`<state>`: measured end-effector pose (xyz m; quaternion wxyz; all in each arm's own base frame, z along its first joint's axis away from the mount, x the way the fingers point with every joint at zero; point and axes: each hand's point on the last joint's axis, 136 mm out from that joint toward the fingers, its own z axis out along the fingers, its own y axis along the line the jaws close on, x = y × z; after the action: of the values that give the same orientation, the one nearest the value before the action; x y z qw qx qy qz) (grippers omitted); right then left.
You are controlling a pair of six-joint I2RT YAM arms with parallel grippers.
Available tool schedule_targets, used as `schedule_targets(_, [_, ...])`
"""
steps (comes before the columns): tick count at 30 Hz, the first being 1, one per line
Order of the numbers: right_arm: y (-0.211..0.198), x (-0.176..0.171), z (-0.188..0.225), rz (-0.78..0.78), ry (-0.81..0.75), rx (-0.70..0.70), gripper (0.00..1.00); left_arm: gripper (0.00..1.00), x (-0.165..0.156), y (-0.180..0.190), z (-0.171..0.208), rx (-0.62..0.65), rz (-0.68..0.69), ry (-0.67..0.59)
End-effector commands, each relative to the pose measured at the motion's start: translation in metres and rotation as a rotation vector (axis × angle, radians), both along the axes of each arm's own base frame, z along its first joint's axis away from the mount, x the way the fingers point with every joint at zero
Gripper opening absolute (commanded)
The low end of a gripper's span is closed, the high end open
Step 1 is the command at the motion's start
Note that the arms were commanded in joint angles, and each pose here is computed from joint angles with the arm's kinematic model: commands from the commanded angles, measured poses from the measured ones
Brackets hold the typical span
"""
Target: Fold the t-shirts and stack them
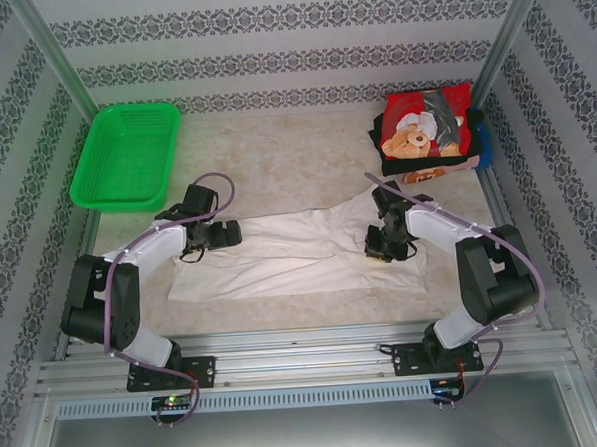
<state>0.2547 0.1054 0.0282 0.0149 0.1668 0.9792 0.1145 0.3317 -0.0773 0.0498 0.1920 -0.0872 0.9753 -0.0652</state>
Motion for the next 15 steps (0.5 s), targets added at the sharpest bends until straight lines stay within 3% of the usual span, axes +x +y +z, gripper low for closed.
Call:
schedule_targets(1, [-0.002,-0.013,-0.002,-0.028,0.027,-0.008,0.10,1.00,-0.001,0.006,-0.007,0.006,0.028,0.017])
schedule_targets(3, [-0.001,-0.011,0.004,-0.041,0.008,0.000,0.11,1.00,-0.001,0.006,-0.007,0.003,0.026,0.019])
schedule_targets(6, [0.007,0.001,0.024,-0.080,-0.082,0.059,0.24,1.00,0.000,0.001,-0.002,-0.017,0.000,0.000])
schedule_targets(9, [0.020,0.010,0.034,-0.120,-0.108,0.145,0.31,1.00,0.003,-0.006,0.007,-0.059,-0.029,-0.055])
schedule_targets(15, [0.034,0.010,0.020,-0.168,-0.057,0.179,0.31,1.00,0.011,-0.023,0.042,-0.156,-0.088,-0.207])
